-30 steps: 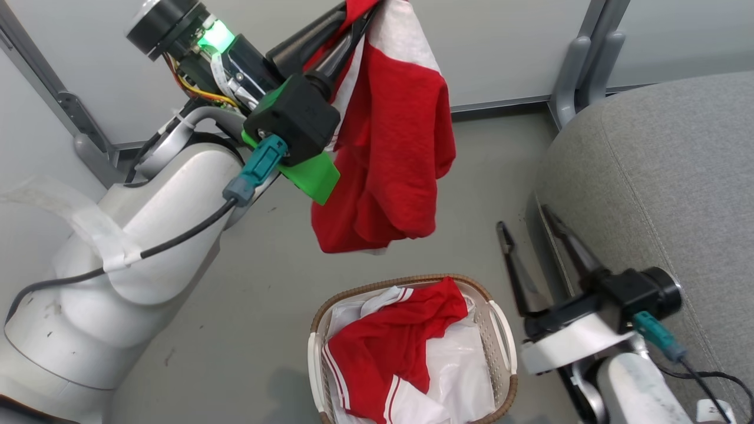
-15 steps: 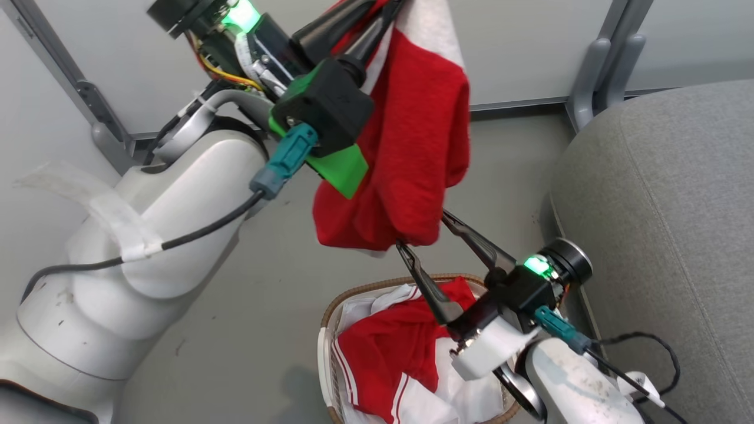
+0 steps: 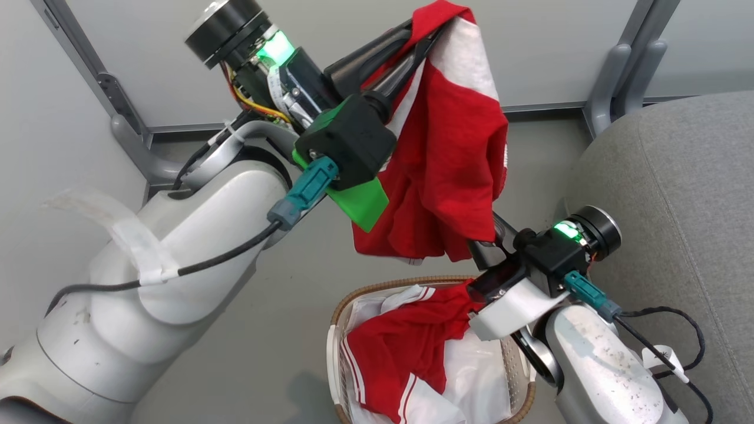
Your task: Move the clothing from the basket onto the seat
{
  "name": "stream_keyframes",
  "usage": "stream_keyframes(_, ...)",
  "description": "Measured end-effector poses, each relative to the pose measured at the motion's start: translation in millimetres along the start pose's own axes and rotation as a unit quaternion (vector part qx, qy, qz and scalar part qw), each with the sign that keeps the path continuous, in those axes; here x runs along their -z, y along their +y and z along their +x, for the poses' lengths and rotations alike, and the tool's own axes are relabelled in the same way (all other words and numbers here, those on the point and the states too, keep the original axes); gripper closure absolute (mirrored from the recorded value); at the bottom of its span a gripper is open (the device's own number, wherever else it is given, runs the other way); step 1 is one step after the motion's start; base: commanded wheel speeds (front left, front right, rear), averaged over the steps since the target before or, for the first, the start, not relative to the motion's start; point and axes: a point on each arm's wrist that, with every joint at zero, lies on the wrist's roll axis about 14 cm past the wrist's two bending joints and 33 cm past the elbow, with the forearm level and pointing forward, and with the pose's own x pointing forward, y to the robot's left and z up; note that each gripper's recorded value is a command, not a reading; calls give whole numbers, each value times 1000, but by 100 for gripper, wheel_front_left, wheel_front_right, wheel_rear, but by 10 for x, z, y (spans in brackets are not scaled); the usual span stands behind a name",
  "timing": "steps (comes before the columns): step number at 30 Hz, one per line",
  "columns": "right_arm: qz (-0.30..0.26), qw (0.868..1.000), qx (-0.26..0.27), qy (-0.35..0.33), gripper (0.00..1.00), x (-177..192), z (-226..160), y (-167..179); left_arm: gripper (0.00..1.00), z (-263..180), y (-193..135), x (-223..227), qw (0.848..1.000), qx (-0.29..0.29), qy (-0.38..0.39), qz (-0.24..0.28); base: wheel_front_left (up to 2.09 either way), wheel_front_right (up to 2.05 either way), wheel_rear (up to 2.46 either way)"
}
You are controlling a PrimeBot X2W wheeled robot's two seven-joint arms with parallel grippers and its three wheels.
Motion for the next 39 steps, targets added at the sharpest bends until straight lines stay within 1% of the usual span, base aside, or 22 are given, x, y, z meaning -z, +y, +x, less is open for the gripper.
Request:
stream_keyframes(4,5,1000,18,-3,100,-15,-30,-108,100,-129,-25,252,999,-20,26,-41,0,0,0)
stream_keyframes(7,7,999,30,-6,100,-30,-49,-182,100,-249,-18,462,994,-50,41,-90,0,0,0)
stream_keyframes(8,8,999,35,-5,100,-27,-63,-212,76,-296,-18,543,992,-61,47,-103,0,0,0)
stream_keyframes(9,7,999,40,-5,100,-26,-73,-242,56,-337,-23,611,990,-69,52,-113,0,0,0)
stream_keyframes(10,7,999,46,-5,100,-26,-83,-285,7,-383,-46,689,988,-75,57,-123,0,0,0)
stream_keyframes(11,6,999,54,-6,100,-25,-93,-334,0,-433,-75,773,985,-83,65,-137,0,0,0)
stream_keyframes(16,5,996,91,-5,100,-21,-169,-576,0,-665,-335,1137,967,-105,110,-204,0,0,0)
stream_keyframes(18,3,995,103,-6,100,-30,-196,-653,0,-764,-471,1267,958,-112,131,-231,0,0,0)
stream_keyframes(25,-3,992,125,-5,100,-46,-291,-775,0,-1029,-772,1426,931,-142,160,-296,0,0,0)
stream_keyframes(29,-8,990,138,-11,100,-101,-343,-851,0,-1205,-961,1505,917,-150,183,-321,0,0,0)
stream_keyframes(32,-10,989,146,-8,100,-89,-397,-890,0,-1275,-1068,1517,910,-155,191,-334,0,0,0)
stream_keyframes(35,-13,988,153,-3,100,-68,-441,-922,0,-1310,-1147,1510,904,-160,195,-345,0,0,0)
stream_keyframes(39,-12,986,166,14,100,29,-543,-967,0,-1349,-1262,1500,901,-159,201,-349,0,0,0)
